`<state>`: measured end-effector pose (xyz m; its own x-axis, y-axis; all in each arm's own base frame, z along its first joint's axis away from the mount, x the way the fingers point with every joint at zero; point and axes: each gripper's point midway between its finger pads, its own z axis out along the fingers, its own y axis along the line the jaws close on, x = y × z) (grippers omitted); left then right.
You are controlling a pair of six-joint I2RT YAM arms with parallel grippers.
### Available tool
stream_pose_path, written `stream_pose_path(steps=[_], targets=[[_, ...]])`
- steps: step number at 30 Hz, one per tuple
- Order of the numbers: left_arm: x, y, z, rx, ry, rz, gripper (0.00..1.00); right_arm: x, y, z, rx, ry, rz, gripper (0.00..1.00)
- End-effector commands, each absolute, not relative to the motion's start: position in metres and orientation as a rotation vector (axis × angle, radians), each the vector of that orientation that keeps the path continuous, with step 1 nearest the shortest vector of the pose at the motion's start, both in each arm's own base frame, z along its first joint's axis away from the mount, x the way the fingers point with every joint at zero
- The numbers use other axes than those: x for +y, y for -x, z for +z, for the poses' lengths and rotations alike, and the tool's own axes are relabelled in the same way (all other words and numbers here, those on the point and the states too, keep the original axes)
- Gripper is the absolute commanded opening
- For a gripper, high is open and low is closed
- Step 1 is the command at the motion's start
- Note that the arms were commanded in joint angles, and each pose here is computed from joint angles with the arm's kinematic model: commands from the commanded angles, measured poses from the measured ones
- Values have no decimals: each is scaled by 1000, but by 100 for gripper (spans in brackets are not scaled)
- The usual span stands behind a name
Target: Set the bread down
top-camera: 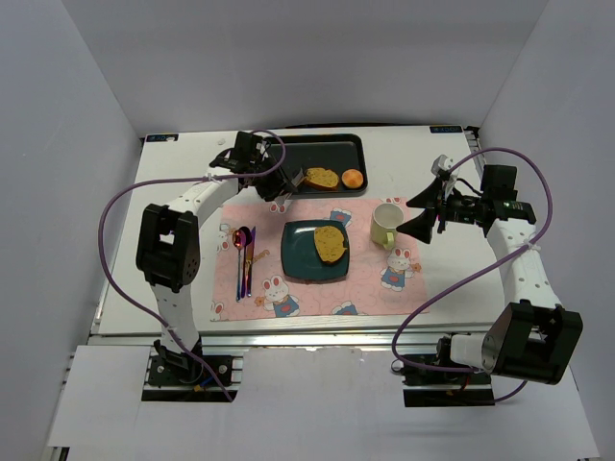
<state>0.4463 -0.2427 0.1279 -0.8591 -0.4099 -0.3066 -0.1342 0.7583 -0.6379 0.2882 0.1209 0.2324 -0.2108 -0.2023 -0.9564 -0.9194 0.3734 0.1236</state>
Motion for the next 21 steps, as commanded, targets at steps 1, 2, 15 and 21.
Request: stream_pose_path(steps=[1, 2, 15, 21], targets=[[-246, -444, 146, 2490, 368, -920, 46, 122, -288, 238, 1623, 1020, 928, 89], [-246, -444, 146, 2492, 366, -921, 46, 122, -288, 238, 1625, 1020, 928, 89], [-246, -442, 149, 2499, 340, -922, 25, 122, -288, 239, 1619, 1021, 928, 89], [-240, -450, 177, 2428, 311, -909, 9, 122, -287, 242, 1614, 1023, 925, 89]])
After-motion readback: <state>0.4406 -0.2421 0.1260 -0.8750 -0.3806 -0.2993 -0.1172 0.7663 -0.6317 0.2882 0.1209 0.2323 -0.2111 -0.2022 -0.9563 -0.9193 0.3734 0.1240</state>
